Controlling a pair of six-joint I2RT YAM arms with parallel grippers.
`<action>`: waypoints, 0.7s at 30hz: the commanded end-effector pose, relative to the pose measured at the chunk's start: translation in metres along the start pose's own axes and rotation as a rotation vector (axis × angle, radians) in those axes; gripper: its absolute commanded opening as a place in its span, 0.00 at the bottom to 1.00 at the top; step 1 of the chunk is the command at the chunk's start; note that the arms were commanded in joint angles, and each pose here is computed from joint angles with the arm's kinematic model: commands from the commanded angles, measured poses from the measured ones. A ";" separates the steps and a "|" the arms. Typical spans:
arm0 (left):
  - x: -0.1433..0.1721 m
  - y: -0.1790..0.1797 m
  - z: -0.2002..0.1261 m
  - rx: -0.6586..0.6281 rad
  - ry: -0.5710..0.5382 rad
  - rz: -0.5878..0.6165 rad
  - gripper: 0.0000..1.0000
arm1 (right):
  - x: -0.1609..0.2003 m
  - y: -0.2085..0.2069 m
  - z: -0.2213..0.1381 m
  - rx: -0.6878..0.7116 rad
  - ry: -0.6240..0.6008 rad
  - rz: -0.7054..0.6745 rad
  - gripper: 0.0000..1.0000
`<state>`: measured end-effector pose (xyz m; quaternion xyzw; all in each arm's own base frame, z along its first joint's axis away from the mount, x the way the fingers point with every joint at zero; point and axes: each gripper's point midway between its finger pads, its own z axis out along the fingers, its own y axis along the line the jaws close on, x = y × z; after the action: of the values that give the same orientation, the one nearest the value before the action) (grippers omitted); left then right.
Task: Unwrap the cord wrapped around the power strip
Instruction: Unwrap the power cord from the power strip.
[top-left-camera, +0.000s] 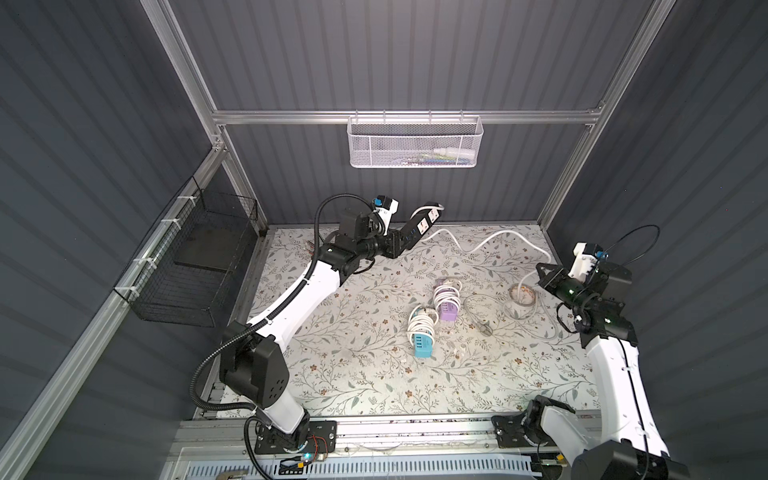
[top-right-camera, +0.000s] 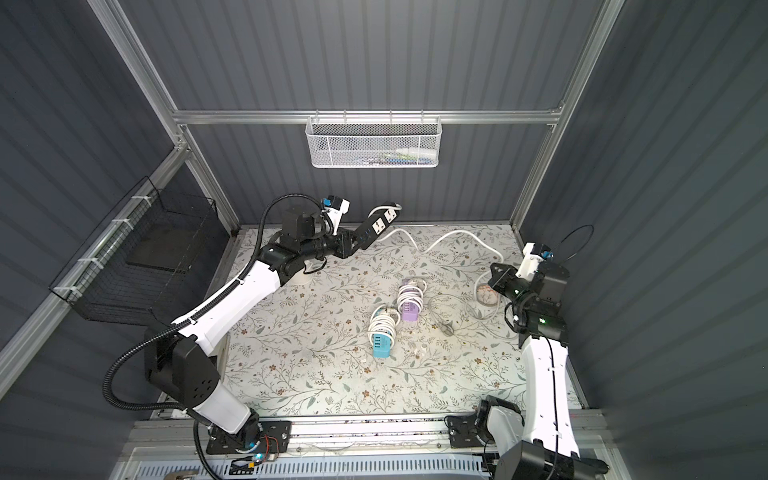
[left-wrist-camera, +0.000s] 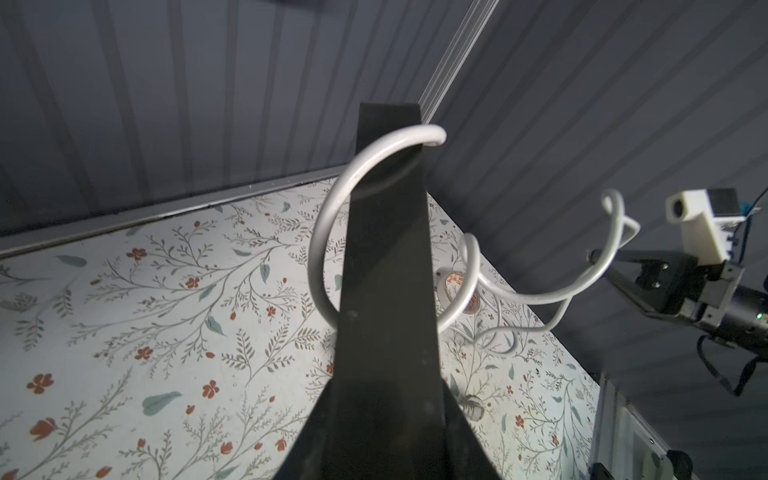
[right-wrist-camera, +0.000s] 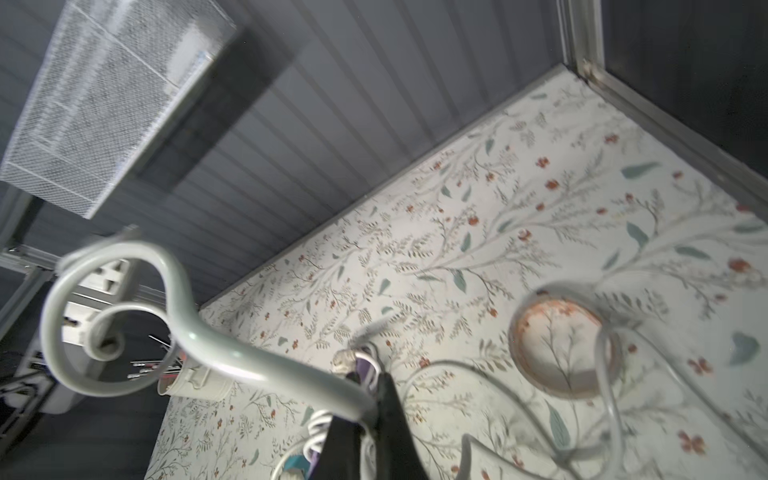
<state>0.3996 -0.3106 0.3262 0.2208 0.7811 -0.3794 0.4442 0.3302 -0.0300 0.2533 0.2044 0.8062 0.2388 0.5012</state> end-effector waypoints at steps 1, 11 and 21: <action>-0.036 -0.008 -0.008 -0.001 -0.108 0.077 0.00 | 0.026 -0.029 0.009 0.080 0.057 0.052 0.00; -0.038 -0.032 -0.014 0.129 -0.132 0.053 0.00 | 0.106 -0.074 0.064 0.140 0.235 0.129 0.00; -0.031 -0.053 -0.022 0.218 -0.122 0.048 0.00 | 0.140 -0.077 0.100 0.247 0.338 0.096 0.00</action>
<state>0.3873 -0.3253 0.3391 0.2388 0.7465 -0.4375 0.4409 0.3415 0.0135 0.0571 0.2495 0.8958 0.2189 0.2956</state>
